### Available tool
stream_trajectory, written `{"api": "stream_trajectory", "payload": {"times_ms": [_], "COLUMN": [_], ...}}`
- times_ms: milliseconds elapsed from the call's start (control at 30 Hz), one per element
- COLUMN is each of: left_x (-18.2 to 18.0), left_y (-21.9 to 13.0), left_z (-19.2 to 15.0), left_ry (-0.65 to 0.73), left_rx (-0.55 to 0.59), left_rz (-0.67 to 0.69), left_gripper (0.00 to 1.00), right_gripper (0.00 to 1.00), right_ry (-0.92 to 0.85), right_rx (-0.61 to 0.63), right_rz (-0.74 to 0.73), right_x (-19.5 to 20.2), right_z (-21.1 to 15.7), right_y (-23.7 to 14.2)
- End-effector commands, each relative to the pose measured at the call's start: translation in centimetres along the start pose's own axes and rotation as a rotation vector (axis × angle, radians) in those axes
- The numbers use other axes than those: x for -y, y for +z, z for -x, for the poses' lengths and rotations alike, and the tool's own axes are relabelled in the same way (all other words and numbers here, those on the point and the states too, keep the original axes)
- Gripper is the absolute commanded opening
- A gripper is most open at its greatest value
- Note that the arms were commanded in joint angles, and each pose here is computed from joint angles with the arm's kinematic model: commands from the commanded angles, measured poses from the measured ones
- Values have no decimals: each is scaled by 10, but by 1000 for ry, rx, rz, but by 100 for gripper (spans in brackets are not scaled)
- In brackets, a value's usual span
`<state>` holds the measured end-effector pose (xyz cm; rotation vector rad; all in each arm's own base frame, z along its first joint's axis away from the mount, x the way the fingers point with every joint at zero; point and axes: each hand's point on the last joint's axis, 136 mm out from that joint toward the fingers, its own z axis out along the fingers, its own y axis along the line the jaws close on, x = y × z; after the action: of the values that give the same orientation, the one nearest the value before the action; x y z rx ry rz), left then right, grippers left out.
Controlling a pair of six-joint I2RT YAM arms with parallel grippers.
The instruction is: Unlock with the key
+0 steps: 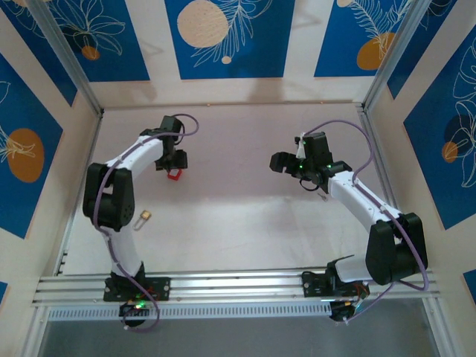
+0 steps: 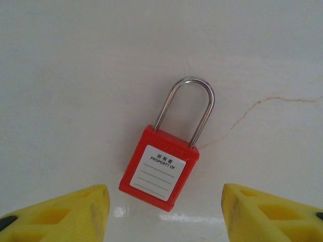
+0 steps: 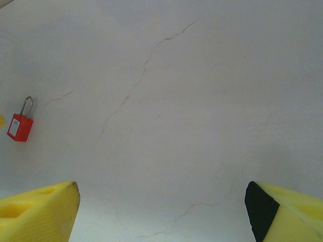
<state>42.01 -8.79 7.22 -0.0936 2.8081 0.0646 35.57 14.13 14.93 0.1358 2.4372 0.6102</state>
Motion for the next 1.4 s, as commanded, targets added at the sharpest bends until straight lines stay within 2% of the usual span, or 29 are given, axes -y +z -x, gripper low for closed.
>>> {"api": "stream_trajectory", "payload": {"times_ms": [0,267,533,800,1000,1100,1367], "left_x": [-7,-9,-5,-2,3,7,30], "left_y": [2,30,42,51,55,51,10], "left_z": [1,-10,-17,-23,-27,-28,-15], "left_ry": [57,93,104,112,112,111,139], "left_rx": [-26,-93,-111,-129,-145,-139,-42], "left_rz": [73,103,82,66,35,3,-94], "left_gripper": [60,59,53,53,42,38,37], "right_gripper": [86,86,86,86,86,86,86], "right_ry": [-4,2,4,5,9,10,13], "right_rx": [-5,-12,-20,-11,-13,-16,-30], "right_rz": [23,24,20,11,10,11,67], "right_x": [-6,-7,-7,-5,-5,-6,-17], "right_z": [-1,-2,-4,-6,-7,-8,-9], "right_y": [-9,-10,-13,-21,-21,-22,-21]}}
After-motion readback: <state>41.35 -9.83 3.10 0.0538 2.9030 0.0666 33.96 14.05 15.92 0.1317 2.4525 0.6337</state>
